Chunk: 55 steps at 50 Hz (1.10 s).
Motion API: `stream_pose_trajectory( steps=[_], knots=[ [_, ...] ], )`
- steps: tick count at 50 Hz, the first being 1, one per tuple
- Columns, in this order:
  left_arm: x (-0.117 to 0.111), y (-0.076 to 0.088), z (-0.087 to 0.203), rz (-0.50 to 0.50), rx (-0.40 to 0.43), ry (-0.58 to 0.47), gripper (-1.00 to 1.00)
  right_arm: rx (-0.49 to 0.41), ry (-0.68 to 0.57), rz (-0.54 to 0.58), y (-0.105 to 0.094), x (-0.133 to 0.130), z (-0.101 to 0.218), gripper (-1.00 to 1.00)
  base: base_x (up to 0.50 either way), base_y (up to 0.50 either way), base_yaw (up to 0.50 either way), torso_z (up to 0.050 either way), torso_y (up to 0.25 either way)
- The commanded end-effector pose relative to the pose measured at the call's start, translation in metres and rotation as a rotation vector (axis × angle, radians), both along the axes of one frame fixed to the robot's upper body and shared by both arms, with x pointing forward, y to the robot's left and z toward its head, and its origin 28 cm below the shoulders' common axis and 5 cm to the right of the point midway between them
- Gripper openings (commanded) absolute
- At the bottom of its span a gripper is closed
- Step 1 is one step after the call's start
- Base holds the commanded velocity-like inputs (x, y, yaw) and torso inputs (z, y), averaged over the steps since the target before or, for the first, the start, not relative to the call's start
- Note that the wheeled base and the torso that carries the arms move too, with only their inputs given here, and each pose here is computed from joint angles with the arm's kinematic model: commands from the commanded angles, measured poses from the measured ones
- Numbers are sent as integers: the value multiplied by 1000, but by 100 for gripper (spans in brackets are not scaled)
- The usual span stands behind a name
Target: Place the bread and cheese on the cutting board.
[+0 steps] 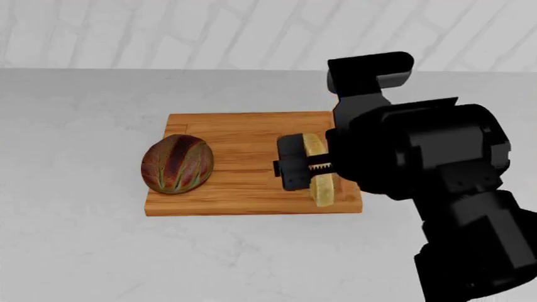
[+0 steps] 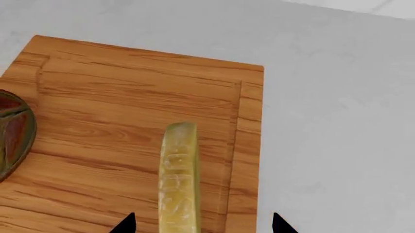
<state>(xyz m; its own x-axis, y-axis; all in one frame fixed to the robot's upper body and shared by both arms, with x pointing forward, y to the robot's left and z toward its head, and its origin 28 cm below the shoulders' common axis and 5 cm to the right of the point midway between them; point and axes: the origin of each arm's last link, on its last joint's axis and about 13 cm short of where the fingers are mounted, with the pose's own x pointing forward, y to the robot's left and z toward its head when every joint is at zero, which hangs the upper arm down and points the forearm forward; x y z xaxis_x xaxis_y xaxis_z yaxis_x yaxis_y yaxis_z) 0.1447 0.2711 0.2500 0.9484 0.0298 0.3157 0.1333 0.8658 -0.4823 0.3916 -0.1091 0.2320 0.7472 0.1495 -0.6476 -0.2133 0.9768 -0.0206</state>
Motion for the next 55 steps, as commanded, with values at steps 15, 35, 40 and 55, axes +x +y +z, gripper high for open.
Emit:
stream_pose_trajectory(
  steps=[15, 35, 40, 55],
  knots=[
    [0, -2, 0, -10, 6, -2, 100, -108, -209, 27, 11, -5, 43, 100, 0, 0, 0, 0, 0],
    [-2, -5, 0, -14, 20, -41, 100, -22, -490, 12, 11, -38, 45, 100, 0, 0, 0, 0, 0],
    [2, -7, -1, 8, 35, -54, 100, 22, -560, 17, 7, -52, 44, 100, 0, 0, 0, 0, 0],
    [0, -13, -2, -20, 76, -83, 100, 10, -668, -65, -4, -104, 46, 100, 0, 0, 0, 0, 0]
  ],
)
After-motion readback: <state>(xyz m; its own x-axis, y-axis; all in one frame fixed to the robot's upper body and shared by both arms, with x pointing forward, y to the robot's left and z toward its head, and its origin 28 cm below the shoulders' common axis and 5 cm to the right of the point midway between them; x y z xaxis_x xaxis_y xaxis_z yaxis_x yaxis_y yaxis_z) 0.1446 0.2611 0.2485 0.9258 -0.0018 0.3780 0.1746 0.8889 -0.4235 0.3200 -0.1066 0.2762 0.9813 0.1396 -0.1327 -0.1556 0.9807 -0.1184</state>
